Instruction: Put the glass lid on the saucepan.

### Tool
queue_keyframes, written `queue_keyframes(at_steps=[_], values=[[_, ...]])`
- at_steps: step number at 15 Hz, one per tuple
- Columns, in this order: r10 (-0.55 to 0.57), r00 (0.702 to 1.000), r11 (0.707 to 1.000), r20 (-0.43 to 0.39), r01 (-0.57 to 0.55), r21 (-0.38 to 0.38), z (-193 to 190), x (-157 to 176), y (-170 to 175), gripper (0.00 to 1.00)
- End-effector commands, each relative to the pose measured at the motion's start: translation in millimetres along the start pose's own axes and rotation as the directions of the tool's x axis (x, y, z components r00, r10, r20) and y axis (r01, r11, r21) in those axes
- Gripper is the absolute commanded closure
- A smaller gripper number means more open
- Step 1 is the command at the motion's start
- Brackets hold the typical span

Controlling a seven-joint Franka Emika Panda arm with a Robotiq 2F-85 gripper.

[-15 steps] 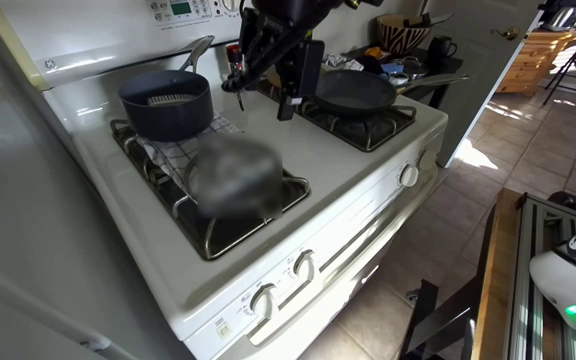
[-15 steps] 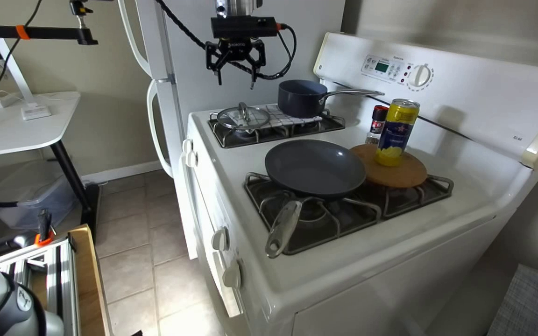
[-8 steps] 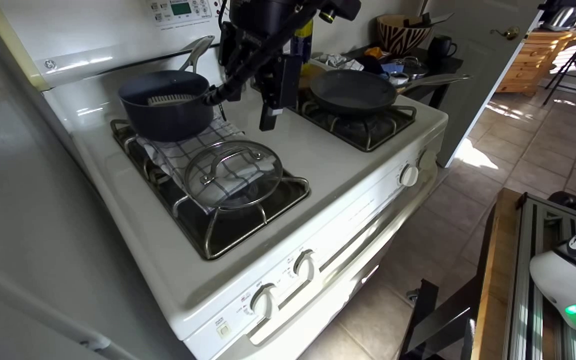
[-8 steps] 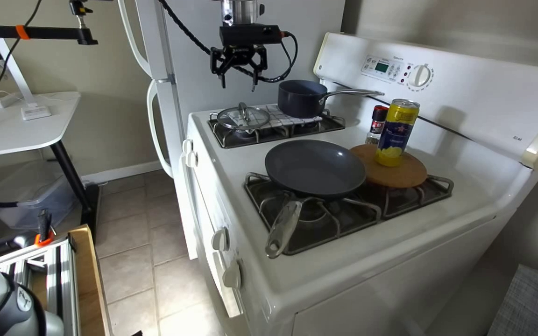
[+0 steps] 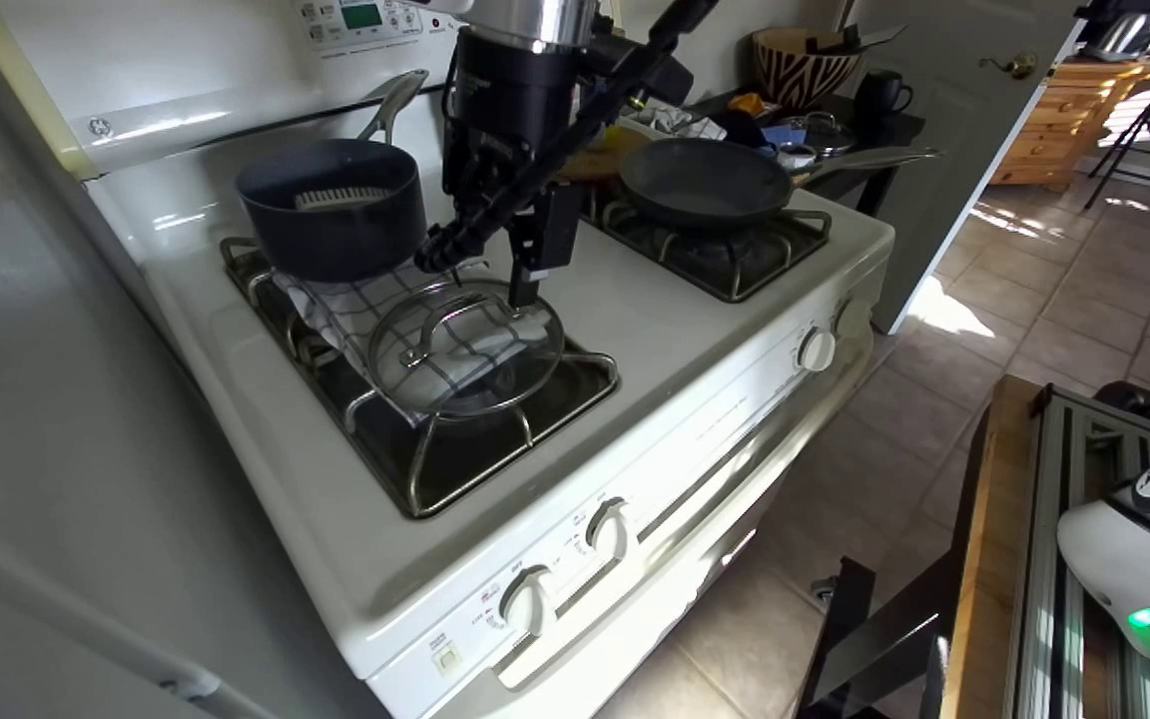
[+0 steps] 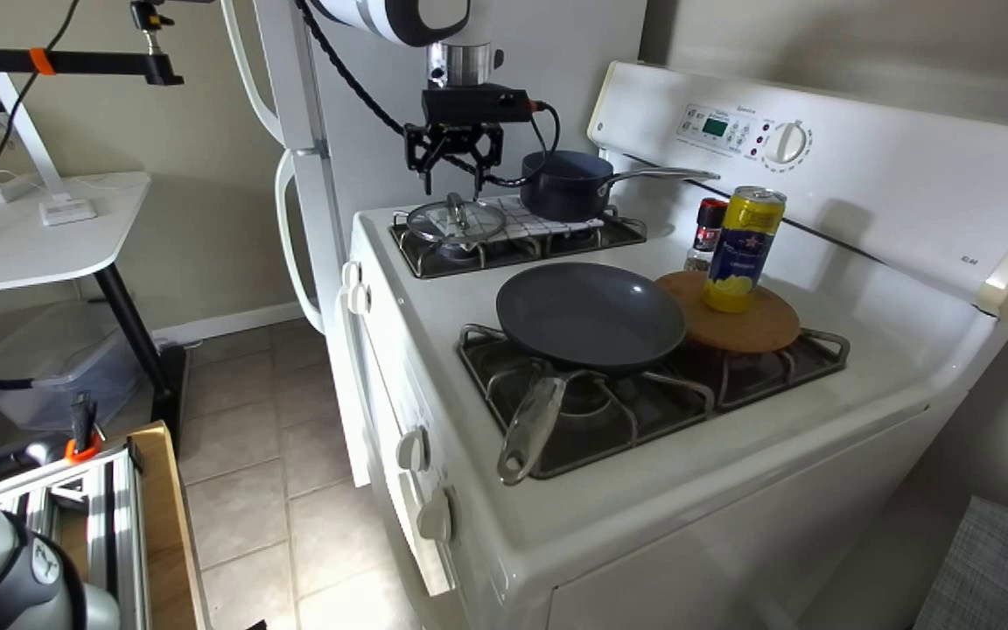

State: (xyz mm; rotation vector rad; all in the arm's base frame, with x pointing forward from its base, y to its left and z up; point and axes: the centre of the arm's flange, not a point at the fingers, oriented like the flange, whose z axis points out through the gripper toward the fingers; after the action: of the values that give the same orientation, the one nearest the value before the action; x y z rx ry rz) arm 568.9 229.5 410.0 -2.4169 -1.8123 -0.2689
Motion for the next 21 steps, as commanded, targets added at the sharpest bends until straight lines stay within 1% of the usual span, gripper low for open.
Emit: queue_keyframes(at_steps=[1,2,3,4,5,6,9,10,11,12,14,15,16,18,19,21], values=[[0.008,1.0,1.0,-0.02,-0.008,0.011,13.3,-2.2,2.5,0.25],[0.006,1.0,1.0,-0.023,-0.005,0.011,15.2,-0.8,2.5,0.27],[0.003,1.0,1.0,-0.027,-0.002,0.013,16.8,1.6,2.5,0.34],[-0.003,1.0,1.0,-0.025,0.004,0.017,18.2,5.1,1.3,0.45],[-0.009,1.0,1.0,-0.023,0.01,0.02,19.5,8.6,0.0,0.5],[-0.015,1.0,1.0,-0.021,0.015,0.022,20.9,11.9,-0.9,0.58],[-0.023,1.0,1.0,-0.021,0.024,0.011,25.2,19.1,-1.9,0.6],[-0.021,1.0,1.0,-0.021,0.021,0.003,26.1,19.8,-1.1,0.57],[-0.018,1.0,1.0,-0.021,0.018,-0.01,25.9,19.8,-0.4,0.47],[-0.02,0.999,1.0,-0.025,0.019,-0.019,25.4,20.1,0.7,0.44],[-0.016,0.999,0.999,-0.031,0.015,-0.034,25.8,20.3,3.2,0.42],[-0.016,0.999,0.999,-0.031,0.015,-0.036,26.4,20.5,4.4,0.45],[-0.015,0.999,0.999,-0.031,0.014,-0.037,26.8,21.0,4.8,0.62],[-0.016,1.0,0.999,-0.024,0.016,-0.031,28.6,22.3,5.1,0.74],[-0.016,1.0,0.999,-0.022,0.016,-0.03,29.3,22.7,5.2,0.85],[-0.017,1.0,0.999,-0.019,0.017,-0.029,31.5,23.5,5.9,1.0]])
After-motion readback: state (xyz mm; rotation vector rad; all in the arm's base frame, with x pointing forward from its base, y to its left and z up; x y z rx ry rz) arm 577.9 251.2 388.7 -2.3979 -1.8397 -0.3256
